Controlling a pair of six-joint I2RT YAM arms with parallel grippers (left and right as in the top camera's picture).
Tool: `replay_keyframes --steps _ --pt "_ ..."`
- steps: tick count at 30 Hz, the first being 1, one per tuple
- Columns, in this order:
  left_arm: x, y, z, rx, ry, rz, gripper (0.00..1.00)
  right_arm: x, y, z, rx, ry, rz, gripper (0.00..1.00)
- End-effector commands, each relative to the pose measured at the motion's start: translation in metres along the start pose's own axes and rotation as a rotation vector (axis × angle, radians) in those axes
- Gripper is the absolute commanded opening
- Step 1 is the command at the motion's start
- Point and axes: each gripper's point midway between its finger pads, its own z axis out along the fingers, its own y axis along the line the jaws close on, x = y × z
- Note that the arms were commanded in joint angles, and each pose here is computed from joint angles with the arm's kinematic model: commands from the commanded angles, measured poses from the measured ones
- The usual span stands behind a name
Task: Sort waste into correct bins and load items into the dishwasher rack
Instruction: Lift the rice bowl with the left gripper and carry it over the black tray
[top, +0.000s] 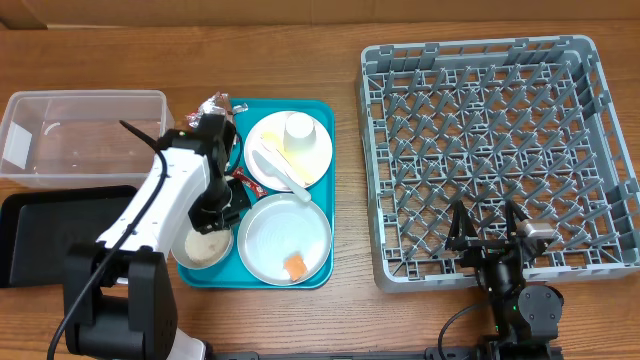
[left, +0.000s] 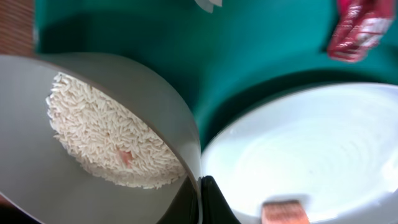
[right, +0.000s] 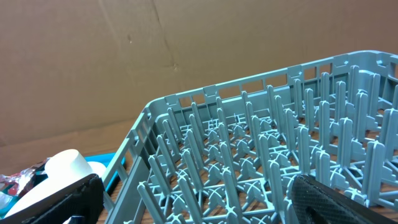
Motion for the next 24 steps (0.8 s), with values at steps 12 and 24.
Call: replay_keyframes --steps 12,24 --pt "-0.017 0.031 -0.090 0.035 -0.052 -0.069 0.04 0.001 -0.002 0.000 0.007 -0.005 -0.004 1.00" --pt "-0.039 0.100 -0.150 0.330 -0.256 -0.144 0.04 0.001 -0.002 0.000 0.007 -0.005 -0.004 1.00"
